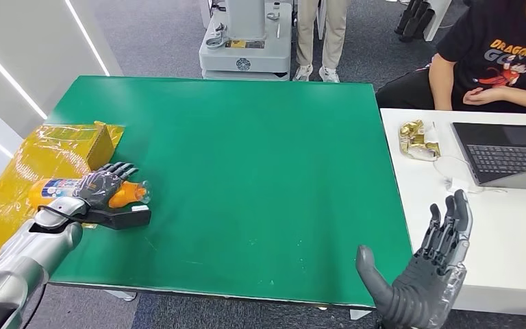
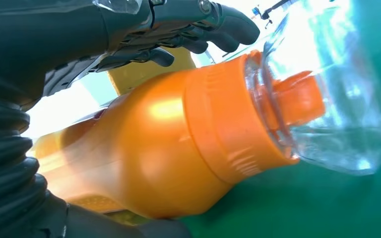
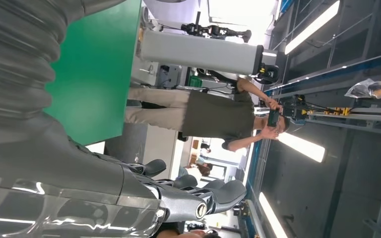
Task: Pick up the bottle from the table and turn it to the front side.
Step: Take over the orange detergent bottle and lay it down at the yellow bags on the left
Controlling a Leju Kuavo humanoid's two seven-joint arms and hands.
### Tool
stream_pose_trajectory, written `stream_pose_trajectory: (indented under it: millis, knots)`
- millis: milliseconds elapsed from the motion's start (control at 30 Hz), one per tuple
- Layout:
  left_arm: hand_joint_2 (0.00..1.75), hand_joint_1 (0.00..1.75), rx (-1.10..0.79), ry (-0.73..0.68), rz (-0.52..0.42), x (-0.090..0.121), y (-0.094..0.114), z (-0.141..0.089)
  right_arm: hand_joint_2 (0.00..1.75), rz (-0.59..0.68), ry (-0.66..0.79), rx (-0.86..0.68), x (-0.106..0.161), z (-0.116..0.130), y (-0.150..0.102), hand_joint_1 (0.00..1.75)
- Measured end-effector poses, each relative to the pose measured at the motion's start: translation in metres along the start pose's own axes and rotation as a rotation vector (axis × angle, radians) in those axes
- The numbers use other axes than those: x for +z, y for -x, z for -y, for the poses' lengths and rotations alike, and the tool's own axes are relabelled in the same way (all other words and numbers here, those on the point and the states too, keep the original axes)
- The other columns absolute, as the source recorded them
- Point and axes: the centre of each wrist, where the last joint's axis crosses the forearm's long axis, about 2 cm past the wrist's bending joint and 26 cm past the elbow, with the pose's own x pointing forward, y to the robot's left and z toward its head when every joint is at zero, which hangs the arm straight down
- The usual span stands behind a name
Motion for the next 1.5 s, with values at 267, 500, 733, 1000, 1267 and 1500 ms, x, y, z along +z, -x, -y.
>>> stream_pose_trajectory:
  millis: [267, 500, 733, 1000, 1267, 1500]
  knots:
    - [1.75, 0.0, -0.003, 0.014, -0.019, 0.009, 0.011, 0.006, 1.75, 0.003, 0.009, -0.013, 0.0, 0.0, 0.0, 0.0]
    - [1.75, 0.0, -0.012, 0.017, -0.026, 0.015, 0.016, 0.009, 1.75, 0.002, 0.02, -0.011, 0.001, 0.0, 0.001, 0.0]
    - [1.75, 0.0, -0.017, 0.013, -0.03, 0.03, 0.025, 0.016, 1.75, 0.005, 0.025, -0.016, 0.001, 0.0, 0.001, 0.0]
    - [1.75, 0.0, -0.022, 0.007, -0.022, 0.045, 0.03, 0.022, 1.75, 0.002, 0.019, -0.023, 0.002, 0.0, 0.001, 0.0]
    - [1.75, 0.0, -0.028, -0.028, -0.01, 0.07, 0.023, 0.037, 1.75, 0.005, -0.012, -0.032, 0.001, 0.0, 0.002, 0.0]
    - [1.75, 0.0, -0.05, -0.104, 0.007, 0.09, 0.017, 0.034, 1.75, 0.004, 0.0, -0.02, 0.004, 0.002, 0.002, 0.0]
